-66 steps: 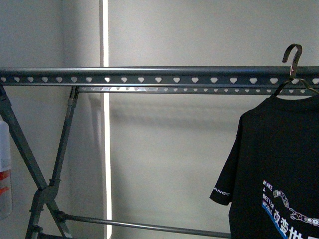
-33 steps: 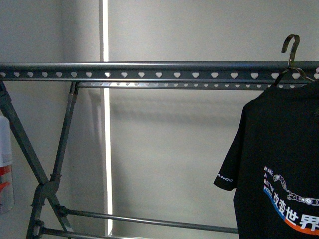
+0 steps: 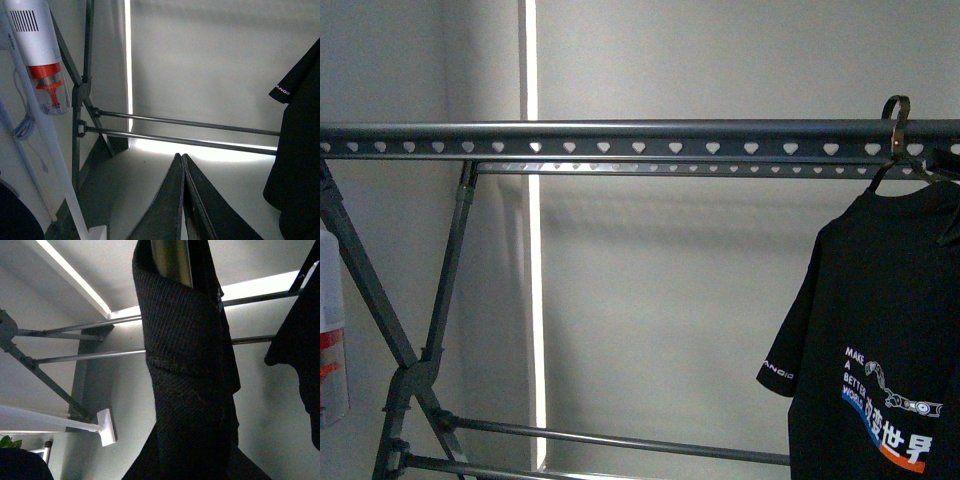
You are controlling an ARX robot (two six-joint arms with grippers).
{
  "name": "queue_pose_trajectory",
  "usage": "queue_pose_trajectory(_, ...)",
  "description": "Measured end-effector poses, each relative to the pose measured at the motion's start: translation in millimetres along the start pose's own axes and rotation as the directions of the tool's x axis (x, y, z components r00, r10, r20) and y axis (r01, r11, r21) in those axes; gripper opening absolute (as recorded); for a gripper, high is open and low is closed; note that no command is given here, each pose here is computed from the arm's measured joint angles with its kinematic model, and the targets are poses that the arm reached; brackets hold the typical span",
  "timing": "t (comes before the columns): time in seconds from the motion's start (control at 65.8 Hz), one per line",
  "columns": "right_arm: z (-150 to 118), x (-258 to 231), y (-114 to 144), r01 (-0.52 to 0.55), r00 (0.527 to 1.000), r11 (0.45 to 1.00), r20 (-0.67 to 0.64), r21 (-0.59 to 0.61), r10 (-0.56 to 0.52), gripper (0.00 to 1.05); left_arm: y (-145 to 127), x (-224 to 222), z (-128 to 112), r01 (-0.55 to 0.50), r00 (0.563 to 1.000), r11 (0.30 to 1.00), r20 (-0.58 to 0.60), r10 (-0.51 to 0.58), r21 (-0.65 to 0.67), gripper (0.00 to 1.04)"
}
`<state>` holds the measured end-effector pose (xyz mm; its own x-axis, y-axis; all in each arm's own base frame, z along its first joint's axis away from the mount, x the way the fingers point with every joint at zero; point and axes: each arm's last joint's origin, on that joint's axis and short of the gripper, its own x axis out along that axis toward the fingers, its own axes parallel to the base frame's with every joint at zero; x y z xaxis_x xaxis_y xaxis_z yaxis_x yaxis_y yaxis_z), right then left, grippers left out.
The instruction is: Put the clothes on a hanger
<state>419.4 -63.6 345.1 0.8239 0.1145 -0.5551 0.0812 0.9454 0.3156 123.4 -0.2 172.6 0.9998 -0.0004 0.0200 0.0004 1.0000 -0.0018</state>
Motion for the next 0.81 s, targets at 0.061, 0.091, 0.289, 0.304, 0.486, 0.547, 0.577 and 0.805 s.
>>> queue_pose_trajectory(0.061,-1.1,3.6,-1.6,0.01,1.0,1.0,-0.003,0.006,-0.01,0.09,0.0,-1.8,0.2,0.0,1.0,1.0,0.0,0.0,0.0,0.04)
queue_pose_trajectory(0.091,-1.5,5.5,-2.2,0.011,1.0,1.0,-0.004,0.01,-0.011,0.09,0.0,-2.8,0.4,0.0,1.0,1.0,0.002,0.0,0.0,0.04)
queue_pose_trajectory(0.289,-12.7,16.8,-8.9,0.014,1.0,1.0,0.0,0.016,-0.014,0.09,0.0,-7.7,0.7,0.0,1.0,1.0,0.003,0.0,0.0,0.04)
queue_pose_trajectory(0.304,-13.8,17.8,-9.4,0.014,1.0,1.0,0.0,0.016,-0.014,0.09,0.0,-7.9,0.9,0.0,1.0,1.0,0.004,0.0,0.0,0.04)
queue_pose_trajectory(0.486,-33.7,20.5,-16.8,0.043,0.998,0.999,0.049,0.003,-0.043,0.26,0.0,-11.7,0.5,0.0,1.0,1.0,0.003,0.0,0.0,0.04)
queue_pose_trajectory(0.547,-42.8,6.2,-16.8,0.055,0.991,0.998,0.124,-0.011,-0.053,0.4,0.0,-13.1,0.4,0.0,1.0,1.0,0.002,0.0,0.0,0.04)
queue_pose_trajectory(0.577,-49.4,-8.1,-15.3,0.072,0.979,0.997,0.193,-0.038,-0.064,0.49,0.0,-13.9,0.3,0.0,1.0,1.0,0.002,0.0,0.0,0.04)
queue_pose_trajectory(0.805,-110.1,-113.1,2.3,0.063,0.813,0.982,0.579,-0.178,0.053,0.9,0.0,-25.7,-2.9,0.002,1.0,1.0,-0.011,-0.002,0.0,0.04)
